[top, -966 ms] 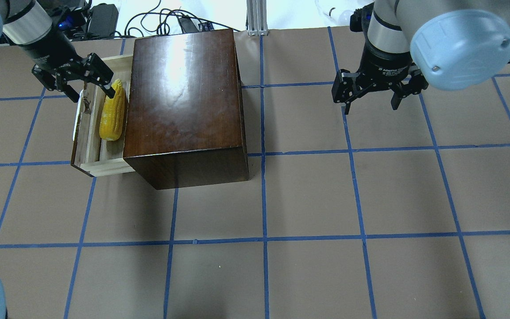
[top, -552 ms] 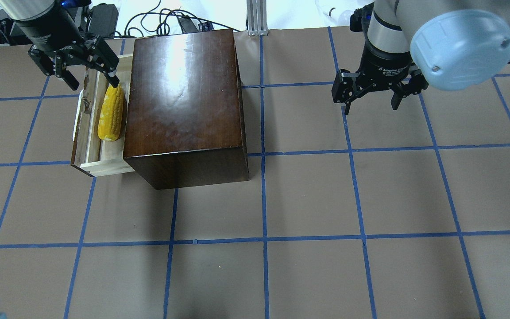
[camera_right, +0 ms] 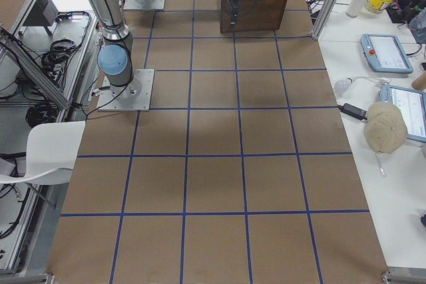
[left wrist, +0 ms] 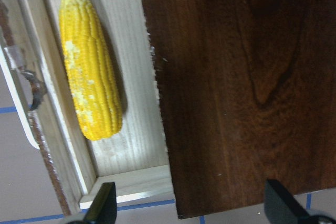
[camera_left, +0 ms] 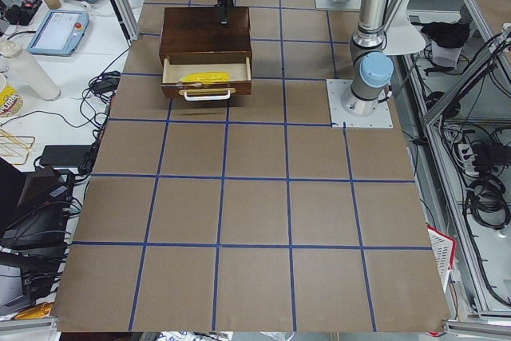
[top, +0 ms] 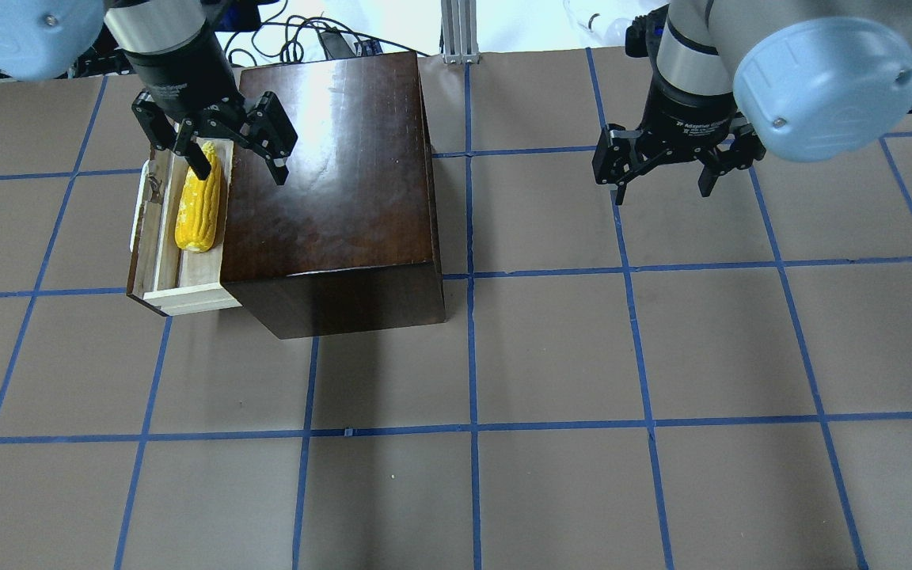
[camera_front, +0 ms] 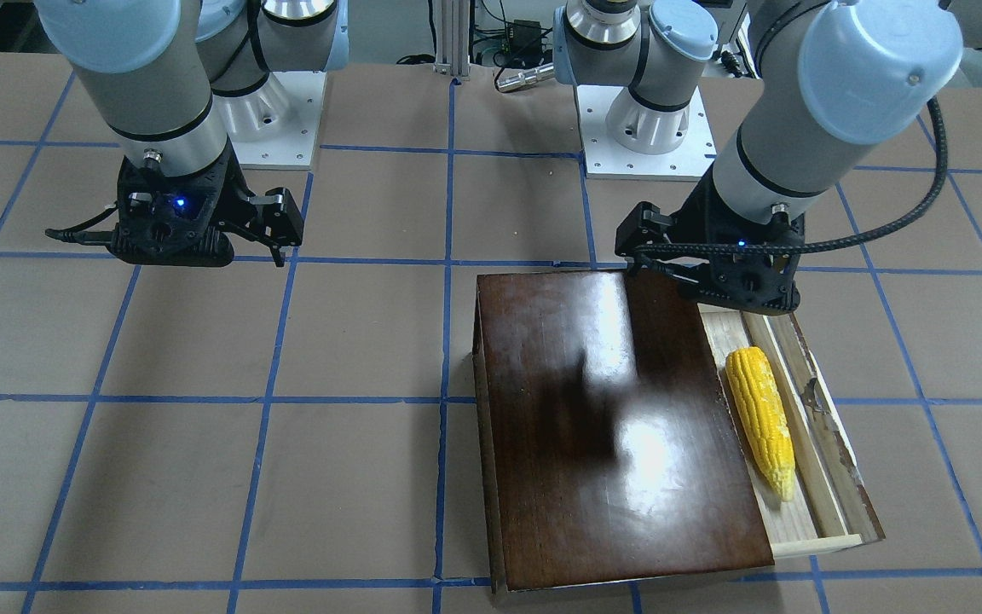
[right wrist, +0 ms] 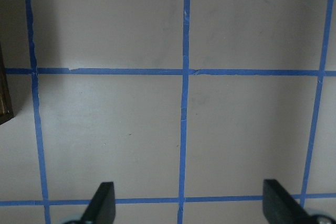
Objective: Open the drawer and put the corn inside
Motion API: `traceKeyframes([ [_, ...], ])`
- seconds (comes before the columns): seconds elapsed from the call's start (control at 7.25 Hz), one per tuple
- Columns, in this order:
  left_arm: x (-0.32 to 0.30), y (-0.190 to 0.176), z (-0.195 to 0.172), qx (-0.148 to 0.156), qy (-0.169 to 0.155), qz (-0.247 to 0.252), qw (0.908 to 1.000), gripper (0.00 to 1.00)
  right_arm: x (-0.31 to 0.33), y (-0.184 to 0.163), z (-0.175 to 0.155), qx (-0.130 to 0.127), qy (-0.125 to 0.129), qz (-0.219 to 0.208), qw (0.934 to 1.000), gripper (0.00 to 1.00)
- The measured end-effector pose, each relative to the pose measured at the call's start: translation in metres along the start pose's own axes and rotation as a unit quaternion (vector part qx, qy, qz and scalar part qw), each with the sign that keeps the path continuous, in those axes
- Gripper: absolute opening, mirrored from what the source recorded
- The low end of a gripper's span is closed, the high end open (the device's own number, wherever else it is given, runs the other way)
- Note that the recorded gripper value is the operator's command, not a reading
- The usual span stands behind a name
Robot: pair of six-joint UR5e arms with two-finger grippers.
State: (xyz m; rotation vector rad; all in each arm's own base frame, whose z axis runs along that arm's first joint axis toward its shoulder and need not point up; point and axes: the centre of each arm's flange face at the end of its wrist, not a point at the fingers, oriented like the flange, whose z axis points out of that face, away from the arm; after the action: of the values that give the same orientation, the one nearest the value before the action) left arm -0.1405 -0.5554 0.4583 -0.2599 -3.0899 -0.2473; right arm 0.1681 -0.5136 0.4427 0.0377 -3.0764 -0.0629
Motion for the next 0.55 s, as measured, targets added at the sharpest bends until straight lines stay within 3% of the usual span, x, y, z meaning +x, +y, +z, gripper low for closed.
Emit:
traceKeyframes([
  [0.55,-0.002,0.028,0.001,0.001,0.000,-0.009,1.0000,1.00,0.000,0.000,0.000,0.000,0.001,0.000,1.0000,1.00],
])
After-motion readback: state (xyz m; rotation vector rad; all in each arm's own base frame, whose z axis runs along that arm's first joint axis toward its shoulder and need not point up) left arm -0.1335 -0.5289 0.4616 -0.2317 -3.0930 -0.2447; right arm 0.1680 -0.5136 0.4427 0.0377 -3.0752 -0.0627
